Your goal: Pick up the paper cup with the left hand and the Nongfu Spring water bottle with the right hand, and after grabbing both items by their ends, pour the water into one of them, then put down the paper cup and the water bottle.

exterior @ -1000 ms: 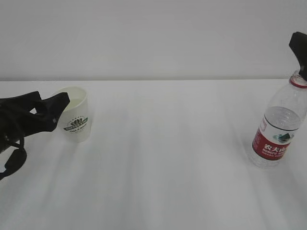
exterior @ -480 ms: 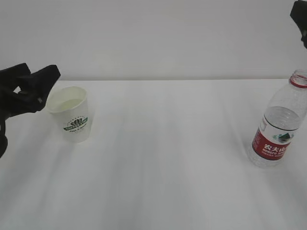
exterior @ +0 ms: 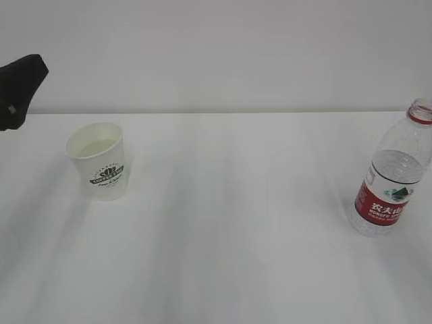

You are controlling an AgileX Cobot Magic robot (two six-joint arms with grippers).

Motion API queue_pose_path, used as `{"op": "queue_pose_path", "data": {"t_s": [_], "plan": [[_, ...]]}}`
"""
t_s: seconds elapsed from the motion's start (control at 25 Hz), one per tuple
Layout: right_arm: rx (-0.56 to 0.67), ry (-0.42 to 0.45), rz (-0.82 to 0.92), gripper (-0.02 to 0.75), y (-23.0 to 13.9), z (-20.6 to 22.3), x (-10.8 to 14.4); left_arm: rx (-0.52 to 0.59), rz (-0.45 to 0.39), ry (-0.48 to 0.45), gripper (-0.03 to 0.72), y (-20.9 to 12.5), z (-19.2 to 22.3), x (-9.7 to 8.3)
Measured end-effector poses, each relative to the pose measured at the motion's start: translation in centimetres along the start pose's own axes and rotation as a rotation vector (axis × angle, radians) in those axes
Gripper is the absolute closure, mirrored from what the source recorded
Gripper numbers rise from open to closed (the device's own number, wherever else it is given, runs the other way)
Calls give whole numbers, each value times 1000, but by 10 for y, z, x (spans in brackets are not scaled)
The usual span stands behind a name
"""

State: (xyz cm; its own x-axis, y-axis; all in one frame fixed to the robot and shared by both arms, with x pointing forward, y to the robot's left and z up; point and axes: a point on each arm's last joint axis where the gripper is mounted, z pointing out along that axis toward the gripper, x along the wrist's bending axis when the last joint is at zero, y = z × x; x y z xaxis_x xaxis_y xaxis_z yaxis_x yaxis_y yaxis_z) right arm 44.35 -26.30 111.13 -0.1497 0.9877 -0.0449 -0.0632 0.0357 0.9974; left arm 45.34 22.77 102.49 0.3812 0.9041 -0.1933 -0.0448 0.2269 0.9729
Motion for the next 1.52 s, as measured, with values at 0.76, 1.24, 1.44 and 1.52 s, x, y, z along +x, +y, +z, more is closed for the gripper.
{"op": "queue_pose_path", "data": {"t_s": [0.76,1.24,1.44,1.52], "plan": [[-41,32,6,145,38,-79,-1,29,26,42,109,53,-65,-12],[48,59,3,146,35,-111,0,26,33,66,109,70,-112,-17],[18,64,14,146,38,-126,0,-8,32,64,109,75,-126,-19],[13,70,20,146,39,-135,0,-34,34,61,109,78,-134,-20]]}}
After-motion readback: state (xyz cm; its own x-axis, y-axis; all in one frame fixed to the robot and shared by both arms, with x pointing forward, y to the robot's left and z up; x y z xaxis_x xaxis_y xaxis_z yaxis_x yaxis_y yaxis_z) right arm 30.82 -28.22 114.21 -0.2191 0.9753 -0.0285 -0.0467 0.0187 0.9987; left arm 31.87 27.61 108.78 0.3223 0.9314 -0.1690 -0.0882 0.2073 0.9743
